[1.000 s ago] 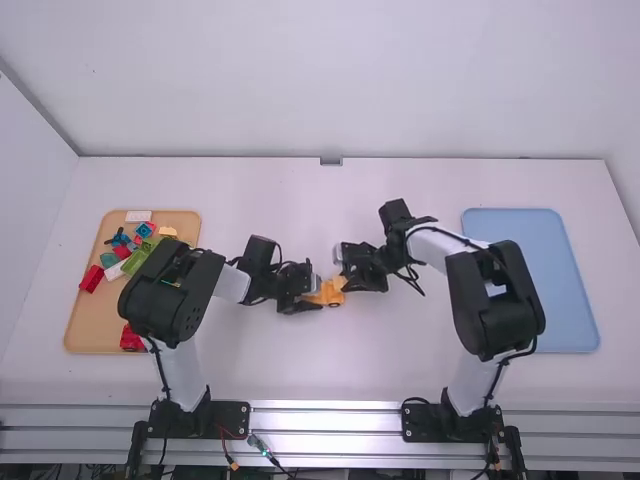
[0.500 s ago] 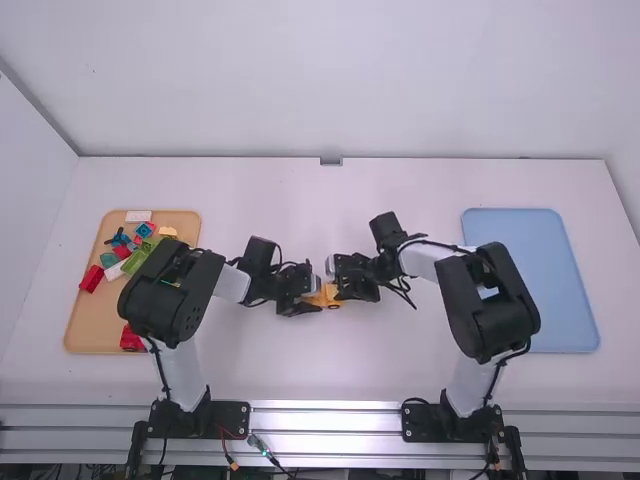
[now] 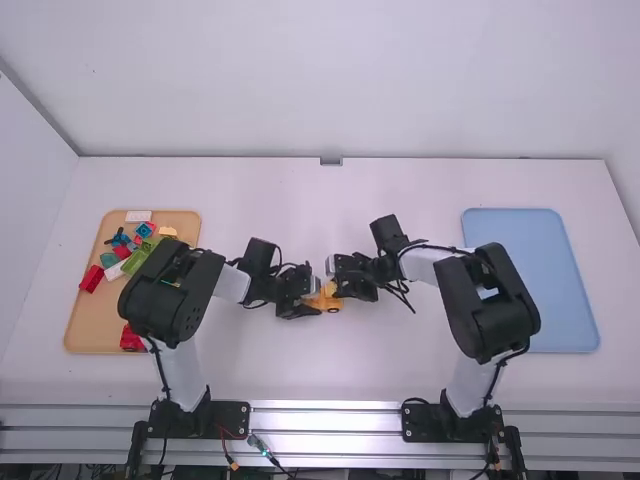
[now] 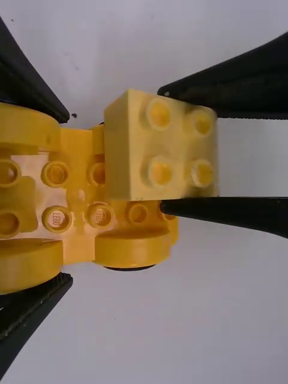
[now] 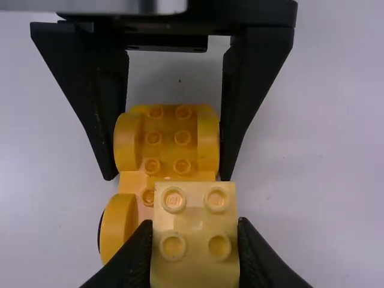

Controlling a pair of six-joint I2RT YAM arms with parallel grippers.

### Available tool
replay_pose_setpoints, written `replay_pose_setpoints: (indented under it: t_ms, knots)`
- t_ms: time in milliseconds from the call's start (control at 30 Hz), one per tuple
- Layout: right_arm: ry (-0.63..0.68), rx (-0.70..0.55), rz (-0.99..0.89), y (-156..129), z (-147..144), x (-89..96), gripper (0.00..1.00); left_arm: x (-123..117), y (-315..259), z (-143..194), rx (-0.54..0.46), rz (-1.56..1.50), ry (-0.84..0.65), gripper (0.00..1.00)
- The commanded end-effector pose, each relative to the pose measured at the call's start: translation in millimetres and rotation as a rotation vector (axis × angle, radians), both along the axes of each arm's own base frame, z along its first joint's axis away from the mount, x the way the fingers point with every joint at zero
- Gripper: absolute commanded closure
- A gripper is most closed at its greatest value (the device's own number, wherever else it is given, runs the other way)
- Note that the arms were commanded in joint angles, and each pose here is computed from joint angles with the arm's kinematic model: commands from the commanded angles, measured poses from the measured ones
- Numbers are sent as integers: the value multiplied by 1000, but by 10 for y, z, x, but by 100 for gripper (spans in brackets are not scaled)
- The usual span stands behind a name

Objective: Assemble lego blocks to make yellow taxi

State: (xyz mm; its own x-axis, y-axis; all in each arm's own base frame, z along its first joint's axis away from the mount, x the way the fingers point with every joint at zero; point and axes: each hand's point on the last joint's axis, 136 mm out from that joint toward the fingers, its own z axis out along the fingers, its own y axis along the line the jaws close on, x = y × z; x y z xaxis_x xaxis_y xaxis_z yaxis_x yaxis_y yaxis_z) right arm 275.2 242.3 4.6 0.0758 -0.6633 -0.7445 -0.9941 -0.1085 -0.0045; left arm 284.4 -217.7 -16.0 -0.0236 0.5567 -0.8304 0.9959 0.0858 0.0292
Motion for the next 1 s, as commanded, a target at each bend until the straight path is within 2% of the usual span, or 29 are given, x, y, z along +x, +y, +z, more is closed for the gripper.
replay_pose_setpoints:
  t_ms: [0,100,267,600,833,967]
  knots:
    - [46,-13,-1,-17,-44,-122,100,5,26,-54,11,10,5,45]
    - [46,-15,11,16,-41,-152,100,5,27,-54,12,10,6,46]
    - [43,-44,-10,-2,-14,-70,100,3,26,-55,12,10,7,46]
    - [39,-40,30,35,84,-89,100,0,27,-57,12,10,9,46]
    - [-18,-21,39,45,301,-69,100,3,26,-55,12,10,7,46]
    - [-10,-23,40,25,279,-120,100,-2,28,-58,13,10,10,46]
